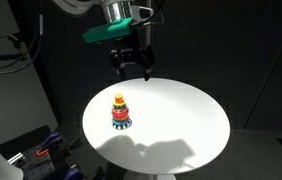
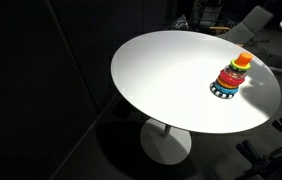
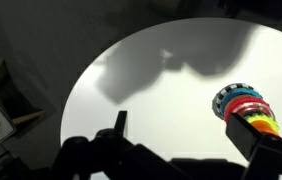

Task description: Remove the green ring from the orange rod and put it on the table

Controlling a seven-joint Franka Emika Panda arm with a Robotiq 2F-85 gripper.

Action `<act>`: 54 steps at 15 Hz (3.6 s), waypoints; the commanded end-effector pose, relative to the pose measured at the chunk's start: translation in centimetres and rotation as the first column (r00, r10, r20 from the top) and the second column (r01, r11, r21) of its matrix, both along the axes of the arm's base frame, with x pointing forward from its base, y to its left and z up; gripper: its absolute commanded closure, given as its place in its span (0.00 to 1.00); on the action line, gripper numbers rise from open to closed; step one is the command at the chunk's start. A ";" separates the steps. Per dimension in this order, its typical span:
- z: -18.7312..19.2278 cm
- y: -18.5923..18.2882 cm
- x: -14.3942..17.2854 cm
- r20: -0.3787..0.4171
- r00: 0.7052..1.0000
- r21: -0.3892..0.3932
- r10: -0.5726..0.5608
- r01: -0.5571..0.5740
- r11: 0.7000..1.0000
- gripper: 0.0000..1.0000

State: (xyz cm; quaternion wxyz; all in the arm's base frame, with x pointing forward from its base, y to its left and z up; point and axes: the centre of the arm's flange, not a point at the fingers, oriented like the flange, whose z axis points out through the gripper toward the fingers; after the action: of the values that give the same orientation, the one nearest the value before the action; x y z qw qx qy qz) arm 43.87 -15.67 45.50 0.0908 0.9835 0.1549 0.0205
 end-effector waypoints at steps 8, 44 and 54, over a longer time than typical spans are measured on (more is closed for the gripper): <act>-2.0 3.6 9.4 -0.057 0.998 0.090 0.034 -0.029 0.996 0.00; -10.0 14.6 12.4 -0.172 0.976 0.102 0.133 -0.117 0.988 0.00; -14.1 18.4 11.0 -0.200 0.970 0.091 0.139 -0.123 0.988 0.00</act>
State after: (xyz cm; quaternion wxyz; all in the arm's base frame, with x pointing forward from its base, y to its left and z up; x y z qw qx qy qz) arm 55.71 2.06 31.82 0.0228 0.9693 0.2342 -0.0713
